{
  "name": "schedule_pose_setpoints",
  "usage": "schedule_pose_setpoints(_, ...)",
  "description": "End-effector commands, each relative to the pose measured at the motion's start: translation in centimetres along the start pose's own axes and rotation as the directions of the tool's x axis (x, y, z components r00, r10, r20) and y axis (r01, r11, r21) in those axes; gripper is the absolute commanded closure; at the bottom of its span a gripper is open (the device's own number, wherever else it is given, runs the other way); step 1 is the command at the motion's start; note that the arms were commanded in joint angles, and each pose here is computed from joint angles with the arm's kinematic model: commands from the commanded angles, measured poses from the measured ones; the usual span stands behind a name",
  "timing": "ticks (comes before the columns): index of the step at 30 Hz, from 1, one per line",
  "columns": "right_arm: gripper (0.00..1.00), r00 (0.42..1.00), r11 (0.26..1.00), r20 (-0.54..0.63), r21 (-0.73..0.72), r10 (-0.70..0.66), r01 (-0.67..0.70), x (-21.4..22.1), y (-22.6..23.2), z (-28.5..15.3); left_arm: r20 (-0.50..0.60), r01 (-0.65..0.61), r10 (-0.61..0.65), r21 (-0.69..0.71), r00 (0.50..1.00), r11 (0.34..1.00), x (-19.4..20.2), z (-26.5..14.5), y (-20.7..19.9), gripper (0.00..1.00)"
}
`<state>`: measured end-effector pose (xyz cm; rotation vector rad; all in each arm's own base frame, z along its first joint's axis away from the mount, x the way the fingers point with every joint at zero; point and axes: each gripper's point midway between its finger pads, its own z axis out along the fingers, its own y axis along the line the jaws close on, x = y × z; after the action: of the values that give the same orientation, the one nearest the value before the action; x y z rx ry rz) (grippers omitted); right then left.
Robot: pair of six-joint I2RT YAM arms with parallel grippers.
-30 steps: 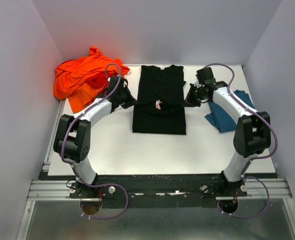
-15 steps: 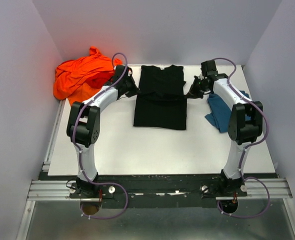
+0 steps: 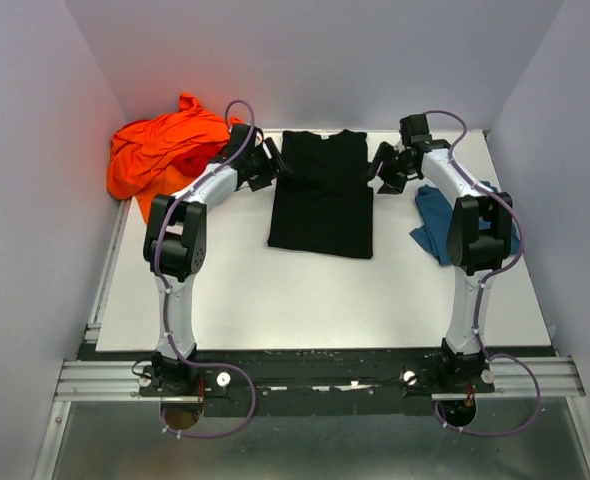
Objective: Fold and stack the t-shirts
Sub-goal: Fold the folded rectangular tshirt in 1/3 of the way, then grab one side of the 2/3 rectangular tshirt with both arms
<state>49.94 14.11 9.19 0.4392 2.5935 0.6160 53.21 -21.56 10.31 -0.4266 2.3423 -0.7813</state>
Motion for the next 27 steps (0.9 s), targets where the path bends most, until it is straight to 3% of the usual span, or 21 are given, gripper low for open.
schedule_pose_setpoints(1, 0.32, 1.000, 1.000, 0.001, 0.004, 0.019, -0.019, 3.6, -1.8, -2.5, 0.046, -0.044, 0.044, 0.000, 0.998, 0.999, -0.1, -3.8, 0.0, 0.14)
schedule_pose_setpoints(3, 0.34, 1.000, 1.000, 0.010, -0.011, 0.011, -0.011, 5.8, -2.3, -3.5, 0.009, -0.034, 0.035, -0.029, 0.999, 0.999, 2.7, -5.1, 1.7, 0.16)
schedule_pose_setpoints(8, 0.41, 0.998, 1.000, -0.061, -0.002, -0.027, 0.027, 12.4, -4.2, -4.4, -0.054, -0.031, 0.029, -0.051, 0.998, 0.998, 8.8, -7.3, 4.1, 0.34)
schedule_pose_setpoints(12, 0.46, 0.995, 0.999, -0.085, -0.016, -0.052, 0.051, 14.9, -4.9, -4.7, -0.110, -0.043, 0.037, -0.050, 0.993, 0.998, 12.3, -8.1, 5.0, 0.42)
schedule_pose_setpoints(27, 0.65, 0.985, 0.998, -0.161, -0.032, -0.065, 0.061, 17.2, -5.6, -2.8, -0.157, -0.080, 0.064, -0.098, 0.986, 0.992, 14.0, -7.3, 6.8, 0.61)
